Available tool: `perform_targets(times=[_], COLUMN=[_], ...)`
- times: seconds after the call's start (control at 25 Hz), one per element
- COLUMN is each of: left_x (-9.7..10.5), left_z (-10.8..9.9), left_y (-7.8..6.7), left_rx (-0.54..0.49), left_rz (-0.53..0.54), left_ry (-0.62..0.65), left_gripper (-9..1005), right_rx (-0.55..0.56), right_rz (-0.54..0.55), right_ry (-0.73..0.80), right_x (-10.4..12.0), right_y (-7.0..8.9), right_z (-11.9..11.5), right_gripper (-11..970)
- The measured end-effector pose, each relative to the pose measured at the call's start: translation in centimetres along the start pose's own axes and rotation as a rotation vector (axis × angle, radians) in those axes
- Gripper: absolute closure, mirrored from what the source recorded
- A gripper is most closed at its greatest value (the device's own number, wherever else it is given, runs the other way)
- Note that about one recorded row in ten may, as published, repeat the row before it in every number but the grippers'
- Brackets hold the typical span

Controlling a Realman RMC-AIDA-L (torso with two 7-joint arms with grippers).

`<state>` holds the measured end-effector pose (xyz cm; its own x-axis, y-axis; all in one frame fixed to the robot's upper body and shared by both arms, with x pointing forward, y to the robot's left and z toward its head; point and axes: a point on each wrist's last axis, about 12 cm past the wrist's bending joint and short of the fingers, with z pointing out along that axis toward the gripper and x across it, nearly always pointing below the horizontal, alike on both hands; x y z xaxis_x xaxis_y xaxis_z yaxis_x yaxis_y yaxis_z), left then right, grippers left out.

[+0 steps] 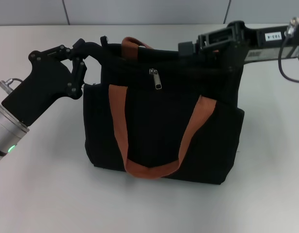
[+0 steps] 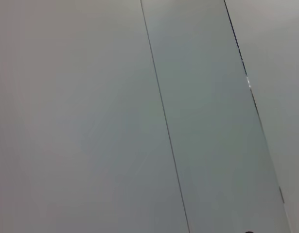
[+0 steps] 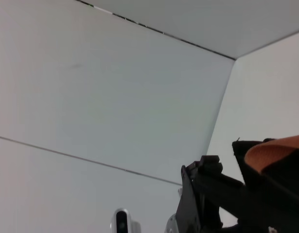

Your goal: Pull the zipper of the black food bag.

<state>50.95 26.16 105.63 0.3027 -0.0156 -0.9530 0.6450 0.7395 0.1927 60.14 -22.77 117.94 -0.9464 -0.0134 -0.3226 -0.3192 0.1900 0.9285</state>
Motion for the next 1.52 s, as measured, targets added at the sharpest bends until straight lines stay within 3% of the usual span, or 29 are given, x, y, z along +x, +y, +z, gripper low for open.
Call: perform_targets(times=[0.28,0.96,1.36,1.52], left_x=[-0.2,-1.4,-1.6,-1.6], left_z=[0.2,1.0,1.5,1.6], left_y=[0.2,0.7,0.7,0.7], left_rx=[0.008,0.067,0.084,0.086], left_rz=[-0.033,-0.116,-0.136,-0.136], left_ry=[-0.01,-0.077,-0.085,-0.087], left_gripper=[944,945,944,944], right_rx=[0.047,0.097,0.137,0.143], right_rz=[-0.003,-0.028,-0.137,-0.236], right_ry=[0.081,0.098,0.117,0.139], right_x=[-0.8,-0.5,-0.4,-0.4], right_y=[0.7,0.1,-0.1,0.1], right_z=[1.1,1.0,1.6,2.1], right_gripper=[618,612,614,619])
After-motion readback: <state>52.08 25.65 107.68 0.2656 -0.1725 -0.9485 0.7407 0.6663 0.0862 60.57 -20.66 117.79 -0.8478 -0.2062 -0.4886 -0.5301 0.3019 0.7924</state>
